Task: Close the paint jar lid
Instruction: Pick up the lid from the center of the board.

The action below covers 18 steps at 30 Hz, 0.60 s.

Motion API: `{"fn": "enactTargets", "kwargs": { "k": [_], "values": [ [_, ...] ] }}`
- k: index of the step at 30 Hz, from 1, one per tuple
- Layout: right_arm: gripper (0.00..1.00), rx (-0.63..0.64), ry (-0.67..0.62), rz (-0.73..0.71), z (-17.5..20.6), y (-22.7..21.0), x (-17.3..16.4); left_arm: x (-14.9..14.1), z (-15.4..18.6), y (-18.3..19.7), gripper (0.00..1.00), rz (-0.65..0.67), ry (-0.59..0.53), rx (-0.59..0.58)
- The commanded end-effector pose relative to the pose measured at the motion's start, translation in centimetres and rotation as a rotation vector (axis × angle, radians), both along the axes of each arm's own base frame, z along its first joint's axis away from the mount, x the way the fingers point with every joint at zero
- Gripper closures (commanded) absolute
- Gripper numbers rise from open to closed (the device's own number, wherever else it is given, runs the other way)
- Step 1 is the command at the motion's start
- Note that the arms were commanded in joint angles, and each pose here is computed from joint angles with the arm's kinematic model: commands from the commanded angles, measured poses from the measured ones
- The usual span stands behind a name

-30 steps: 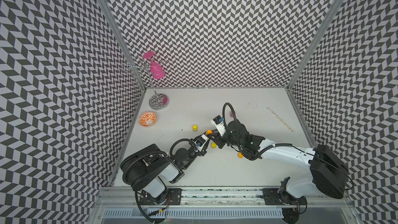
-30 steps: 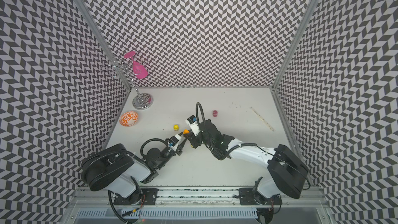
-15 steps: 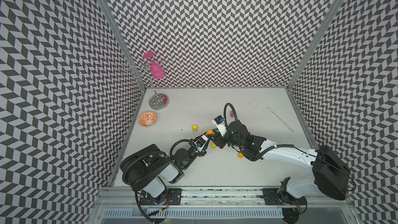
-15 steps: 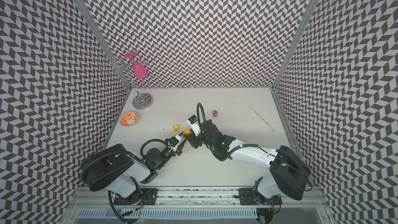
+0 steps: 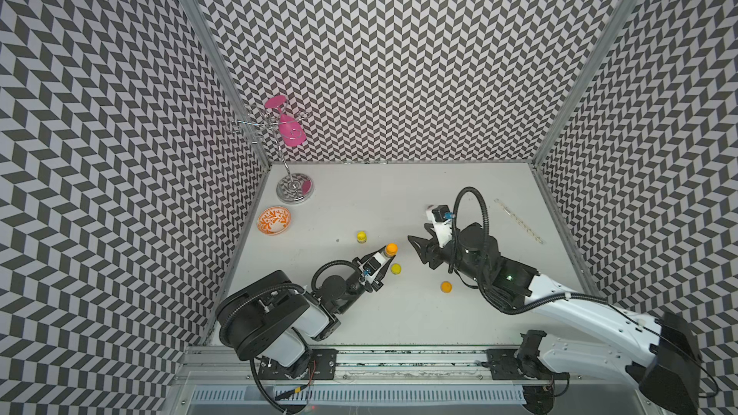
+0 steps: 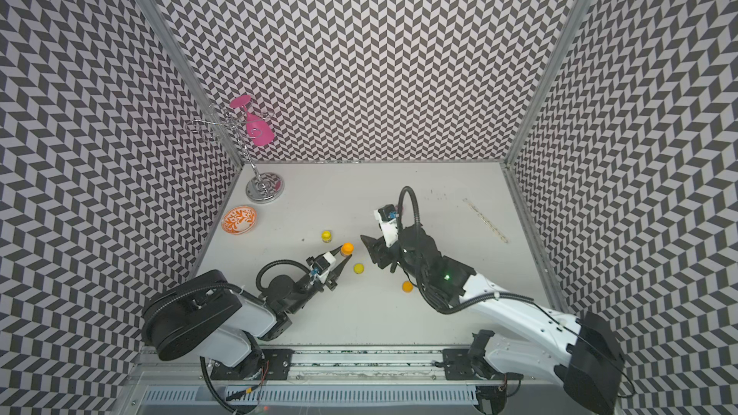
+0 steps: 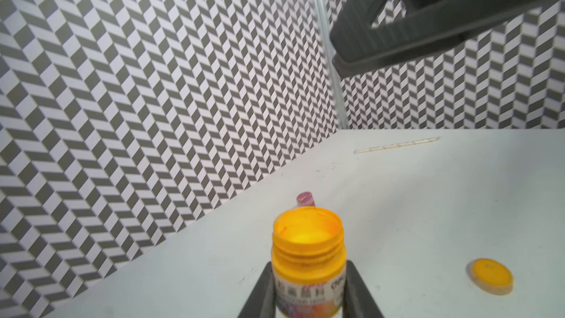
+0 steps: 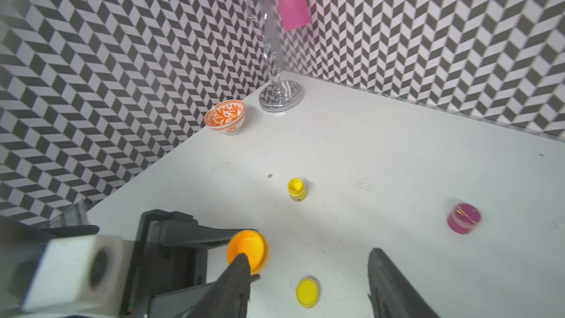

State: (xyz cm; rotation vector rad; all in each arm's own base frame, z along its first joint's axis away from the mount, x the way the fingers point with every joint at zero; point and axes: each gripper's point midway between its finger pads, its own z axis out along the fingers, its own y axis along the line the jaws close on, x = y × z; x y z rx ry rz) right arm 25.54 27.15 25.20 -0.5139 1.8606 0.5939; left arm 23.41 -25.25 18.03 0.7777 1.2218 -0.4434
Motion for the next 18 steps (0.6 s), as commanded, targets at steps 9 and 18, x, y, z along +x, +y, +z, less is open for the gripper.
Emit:
{"fn": "enactTargets", "kwargs": {
  "k": [9, 18],
  "values": [
    [0.38, -0.12, 0.339, -0.262, -11.6, -7.4, -3.0, -6.8, 6.9, -0.3, 0.74, -0.314, -0.237, -0.16],
    [0.4, -0.201, 0.46, -0.312, -16.2, -7.5, -4.4, -5.4, 8.5, 2.4, 0.74, -0.126, -0.243, -0.187]
  ]
}}
